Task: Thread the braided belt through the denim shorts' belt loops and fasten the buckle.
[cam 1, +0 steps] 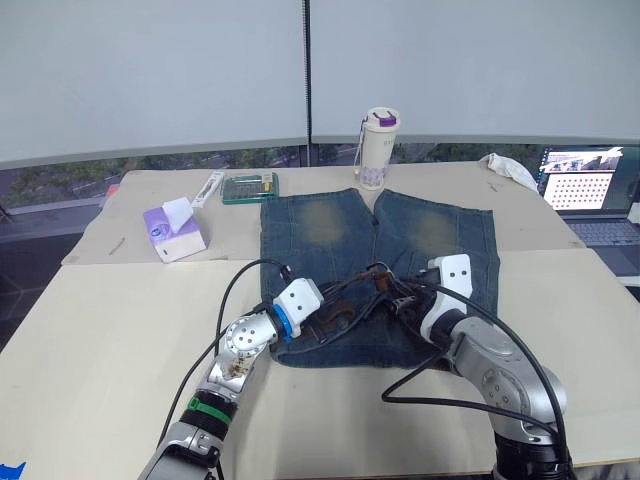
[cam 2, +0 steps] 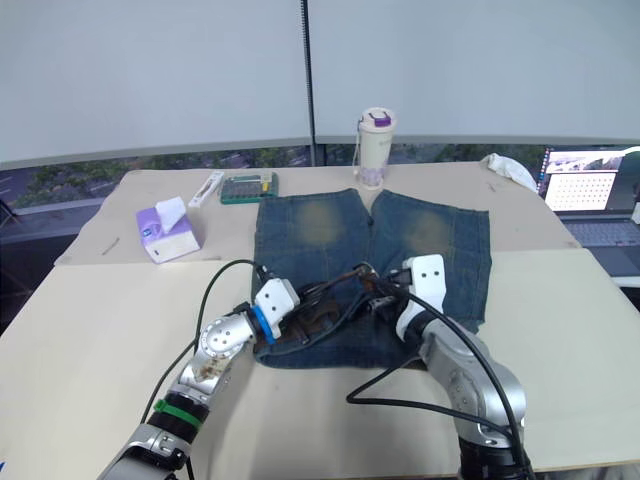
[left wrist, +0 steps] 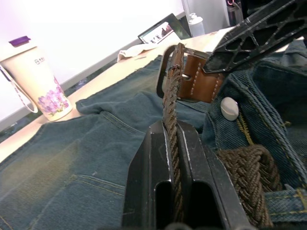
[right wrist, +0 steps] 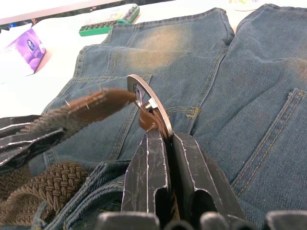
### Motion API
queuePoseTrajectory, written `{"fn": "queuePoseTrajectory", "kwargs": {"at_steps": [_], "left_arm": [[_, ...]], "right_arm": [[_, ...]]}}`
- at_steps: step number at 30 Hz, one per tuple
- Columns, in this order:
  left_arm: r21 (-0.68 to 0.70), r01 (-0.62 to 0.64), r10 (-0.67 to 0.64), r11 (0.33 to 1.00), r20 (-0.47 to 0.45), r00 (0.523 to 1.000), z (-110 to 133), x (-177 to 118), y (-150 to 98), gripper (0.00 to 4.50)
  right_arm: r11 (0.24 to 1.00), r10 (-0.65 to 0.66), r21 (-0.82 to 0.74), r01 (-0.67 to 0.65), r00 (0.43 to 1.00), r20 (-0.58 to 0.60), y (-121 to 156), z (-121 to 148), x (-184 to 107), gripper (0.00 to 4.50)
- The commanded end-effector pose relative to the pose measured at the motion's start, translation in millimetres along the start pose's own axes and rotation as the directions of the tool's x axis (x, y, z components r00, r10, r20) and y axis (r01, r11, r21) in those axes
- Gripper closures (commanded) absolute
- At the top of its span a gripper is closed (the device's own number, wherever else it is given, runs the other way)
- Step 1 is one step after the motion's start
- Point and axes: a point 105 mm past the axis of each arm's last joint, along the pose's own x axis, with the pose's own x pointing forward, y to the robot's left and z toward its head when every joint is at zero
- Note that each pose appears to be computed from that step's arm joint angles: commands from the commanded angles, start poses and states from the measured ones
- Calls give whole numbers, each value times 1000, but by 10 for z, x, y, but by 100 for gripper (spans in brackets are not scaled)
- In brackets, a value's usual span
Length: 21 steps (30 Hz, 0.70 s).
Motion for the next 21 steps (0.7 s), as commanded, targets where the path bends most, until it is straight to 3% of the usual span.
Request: {"fn": "queuePoseTrajectory", "kwargs": {"at_steps": [1, 11, 17, 21], "left_arm": [[12, -14, 14, 1000, 18, 1000, 66, 44, 31, 450], [-6, -22, 22, 1000, 3, 1000, 30, 97, 5, 450], [-12, -25, 25, 1000, 6, 1000, 44, 143, 6, 450], [-17, -47, 47, 999, -33, 998, -14, 129, 38, 450]], "right_arm": [[998, 54, -42, -51, 997, 64, 137, 168, -32, 448], [980, 74, -190, -66, 997, 37, 221, 84, -22, 448], [915, 76, -398, -58, 997, 30, 219, 44, -5, 448], [924, 45, -381, -18, 997, 62, 163, 43, -5, 448]]}}
